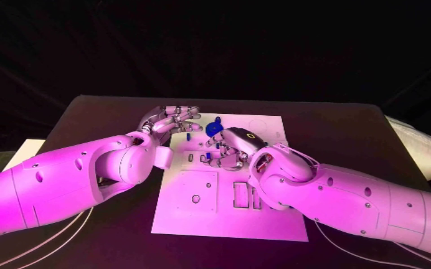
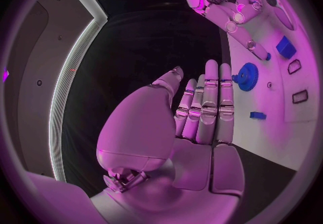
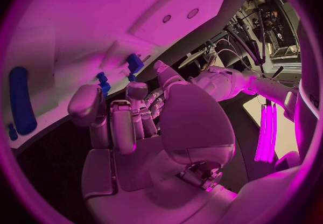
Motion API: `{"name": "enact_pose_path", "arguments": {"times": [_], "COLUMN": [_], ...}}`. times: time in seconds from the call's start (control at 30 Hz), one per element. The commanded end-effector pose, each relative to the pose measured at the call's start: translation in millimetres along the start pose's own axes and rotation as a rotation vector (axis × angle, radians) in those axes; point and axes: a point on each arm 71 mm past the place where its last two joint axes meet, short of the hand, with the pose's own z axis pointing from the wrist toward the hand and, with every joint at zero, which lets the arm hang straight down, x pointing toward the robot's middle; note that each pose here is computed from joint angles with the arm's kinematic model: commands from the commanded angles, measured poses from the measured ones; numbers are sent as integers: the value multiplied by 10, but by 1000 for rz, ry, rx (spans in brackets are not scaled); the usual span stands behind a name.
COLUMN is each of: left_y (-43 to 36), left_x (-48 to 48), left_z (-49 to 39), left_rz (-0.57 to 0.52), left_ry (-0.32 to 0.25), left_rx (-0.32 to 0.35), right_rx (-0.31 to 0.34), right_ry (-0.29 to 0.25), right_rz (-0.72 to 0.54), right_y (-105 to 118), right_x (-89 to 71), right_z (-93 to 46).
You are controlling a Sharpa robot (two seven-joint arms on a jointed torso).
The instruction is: Assemble the parts on the task board
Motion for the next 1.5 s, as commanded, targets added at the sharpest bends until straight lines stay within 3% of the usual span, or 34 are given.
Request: {"name": "enact_pose_path", "arguments": {"times": [0.03, 0.13, 0.23, 0.43, 0.6, 0.7, 0.87, 1.23, 1.5], "left_y": [4, 23, 49, 48, 62, 88, 128, 167, 201], "left_x": [8, -6, -20, -37, -32, -6, 41, 176, 292], "left_z": [2, -1, -7, 17, 62, 116, 201, 392, 454], "left_rz": [58, 144, 314, 681, 867, 991, 1084, 1183, 1203], "left_ry": [25, 51, 103, 194, 224, 233, 225, 217, 248], "left_rx": [-10, -38, -87, -297, -457, -542, -611, -628, -634], "right_rx": [-93, -122, -85, 25, 110, 151, 191, 221, 222], "right_ry": [-97, -104, -89, -118, -149, -155, -150, -135, -126], "right_rz": [49, 111, 190, 278, 304, 307, 304, 289, 280], "right_y": [59, 5, -139, -512, -778, -916, -1039, -1119, -1120], "right_x": [-174, -382, -636, -1173, -1420, -1492, -1535, -1523, -1486], "right_z": [-87, -167, -218, -380, -496, -552, -630, -656, -621]}}
